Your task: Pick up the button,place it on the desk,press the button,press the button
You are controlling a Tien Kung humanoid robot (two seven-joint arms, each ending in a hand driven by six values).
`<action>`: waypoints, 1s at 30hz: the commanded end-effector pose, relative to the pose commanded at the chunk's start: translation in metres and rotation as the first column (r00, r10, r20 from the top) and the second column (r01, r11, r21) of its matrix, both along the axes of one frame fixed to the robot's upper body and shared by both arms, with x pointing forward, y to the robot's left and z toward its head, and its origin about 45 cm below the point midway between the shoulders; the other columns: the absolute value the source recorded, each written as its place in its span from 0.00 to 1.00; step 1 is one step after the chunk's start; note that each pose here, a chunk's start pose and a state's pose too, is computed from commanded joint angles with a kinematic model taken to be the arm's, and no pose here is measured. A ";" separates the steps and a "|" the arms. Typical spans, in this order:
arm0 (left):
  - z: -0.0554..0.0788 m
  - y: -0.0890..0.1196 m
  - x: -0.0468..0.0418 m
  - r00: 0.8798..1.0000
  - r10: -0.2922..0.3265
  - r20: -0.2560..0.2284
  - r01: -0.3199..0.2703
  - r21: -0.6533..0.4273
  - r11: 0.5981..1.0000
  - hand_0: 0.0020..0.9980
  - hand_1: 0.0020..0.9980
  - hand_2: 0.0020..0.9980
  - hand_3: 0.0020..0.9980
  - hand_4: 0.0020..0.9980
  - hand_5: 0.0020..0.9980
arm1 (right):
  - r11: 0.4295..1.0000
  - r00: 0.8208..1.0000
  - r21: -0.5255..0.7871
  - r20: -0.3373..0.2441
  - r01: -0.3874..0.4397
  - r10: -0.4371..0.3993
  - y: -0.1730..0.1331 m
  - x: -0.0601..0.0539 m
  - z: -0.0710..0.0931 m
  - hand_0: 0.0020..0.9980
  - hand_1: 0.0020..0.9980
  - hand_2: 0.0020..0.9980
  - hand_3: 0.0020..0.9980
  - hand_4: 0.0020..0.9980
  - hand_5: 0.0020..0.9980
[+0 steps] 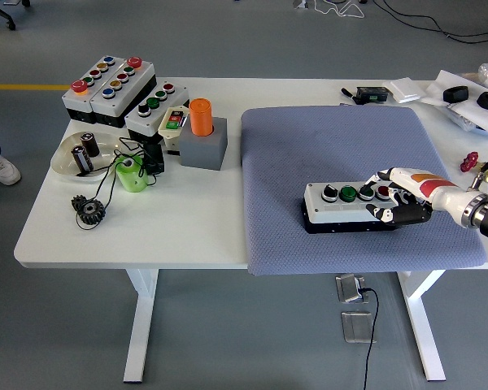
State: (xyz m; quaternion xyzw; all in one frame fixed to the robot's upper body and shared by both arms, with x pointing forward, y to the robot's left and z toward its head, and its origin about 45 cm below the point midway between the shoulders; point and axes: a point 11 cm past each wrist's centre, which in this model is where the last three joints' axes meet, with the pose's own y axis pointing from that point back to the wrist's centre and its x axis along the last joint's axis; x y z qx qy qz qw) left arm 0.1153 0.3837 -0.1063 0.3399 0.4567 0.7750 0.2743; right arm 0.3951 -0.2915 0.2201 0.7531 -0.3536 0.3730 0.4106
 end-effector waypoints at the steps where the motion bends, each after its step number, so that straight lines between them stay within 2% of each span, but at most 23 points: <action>1: 0.000 0.000 -0.0007 1.000 0.000 -0.001 0.000 -0.001 1.000 0.66 0.71 0.72 0.52 0.33 0.97 | 1.000 1.000 -0.002 -0.004 0.001 -0.001 0.000 0.000 -0.001 0.08 0.00 0.08 0.68 0.62 0.40; 10: -0.002 -0.002 -0.0075 1.000 -0.004 -0.017 0.004 -0.003 1.000 0.66 0.71 0.72 0.52 0.33 0.96 | 1.000 0.999 -0.019 -0.038 0.018 -0.019 -0.006 -0.004 -0.013 0.08 0.00 0.08 0.68 0.62 0.41; 20: -0.004 -0.002 -0.0127 0.999 -0.013 -0.032 0.013 -0.003 1.000 0.66 0.71 0.72 0.52 0.33 0.96 | 0.992 0.992 0.057 -0.061 0.114 -0.111 -0.020 0.001 -0.013 0.08 0.00 0.08 0.68 0.62 0.41; 30: -0.002 -0.002 -0.0086 1.000 -0.012 -0.023 0.012 -0.001 1.000 0.66 0.71 0.72 0.52 0.33 0.96 | 0.988 0.990 0.098 -0.078 0.121 -0.114 -0.015 0.002 -0.010 0.08 0.00 0.08 0.68 0.62 0.42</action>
